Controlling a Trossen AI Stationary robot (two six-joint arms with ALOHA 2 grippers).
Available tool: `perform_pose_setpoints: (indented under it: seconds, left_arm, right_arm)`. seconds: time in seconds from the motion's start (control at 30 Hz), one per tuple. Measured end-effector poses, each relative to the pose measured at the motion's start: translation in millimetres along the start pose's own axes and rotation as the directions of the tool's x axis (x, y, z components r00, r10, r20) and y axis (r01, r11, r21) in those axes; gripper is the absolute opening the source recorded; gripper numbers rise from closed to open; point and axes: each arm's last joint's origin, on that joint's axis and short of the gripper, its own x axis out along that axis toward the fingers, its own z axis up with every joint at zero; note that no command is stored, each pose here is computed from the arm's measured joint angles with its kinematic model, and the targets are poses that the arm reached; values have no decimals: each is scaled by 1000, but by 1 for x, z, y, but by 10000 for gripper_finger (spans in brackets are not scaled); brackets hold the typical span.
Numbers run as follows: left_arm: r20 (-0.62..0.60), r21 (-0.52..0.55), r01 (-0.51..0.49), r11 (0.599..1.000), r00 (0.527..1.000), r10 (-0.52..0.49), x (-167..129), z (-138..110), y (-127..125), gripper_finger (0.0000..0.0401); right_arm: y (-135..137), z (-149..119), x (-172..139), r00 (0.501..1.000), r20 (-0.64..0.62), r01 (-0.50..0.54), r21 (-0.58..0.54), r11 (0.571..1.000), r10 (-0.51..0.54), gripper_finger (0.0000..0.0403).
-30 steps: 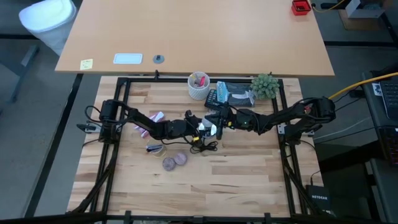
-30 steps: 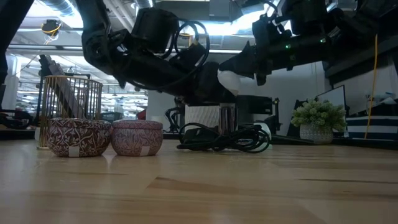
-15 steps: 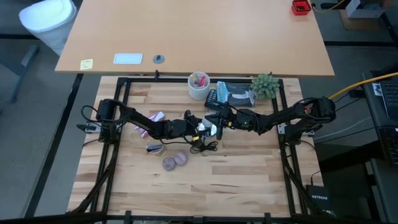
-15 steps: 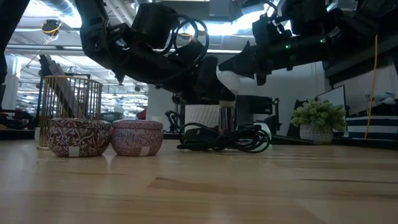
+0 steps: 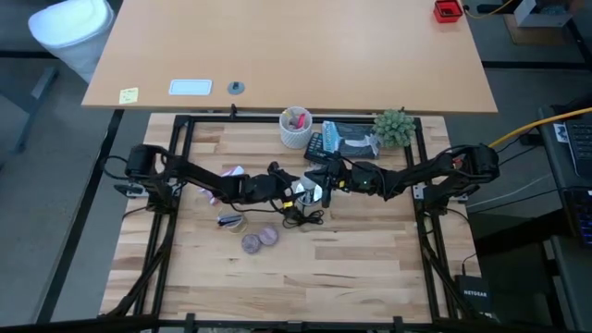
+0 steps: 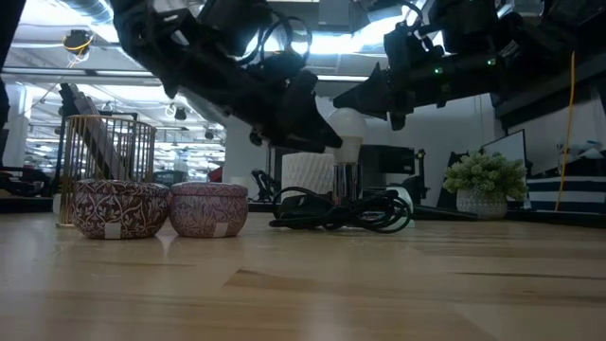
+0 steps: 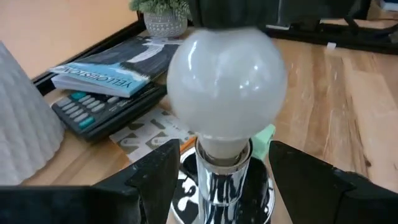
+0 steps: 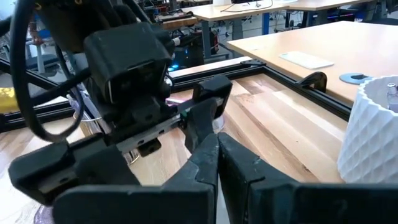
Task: Screw lightbulb
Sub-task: Insert the white lightbulb into the silver lamp
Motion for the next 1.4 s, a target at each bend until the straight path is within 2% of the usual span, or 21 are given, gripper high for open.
perform_pose_setpoints:
  seconds: [0.3, 0.53, 0.93, 1.4]
  left_arm:
    - [-30, 25, 34, 999, 999, -34, -20, 12, -7, 237]
    - [-19, 26, 123, 992, 992, -122, -34, 18, -22, 227]
    - [26, -32, 136, 990, 990, -135, -33, 22, -22, 107]
    - [51, -48, 136, 990, 990, -133, -31, 24, -21, 6]
  right_arm:
    - [0, 0, 0, 1000, 1, 0, 0, 1000, 0, 14]
    - [0, 0, 0, 1000, 2, 0, 0, 1000, 0, 14]
    - [0, 0, 0, 1000, 1, 0, 0, 1000, 0, 14]
    - [0, 0, 0, 1000, 1, -1, 0, 1000, 1, 14]
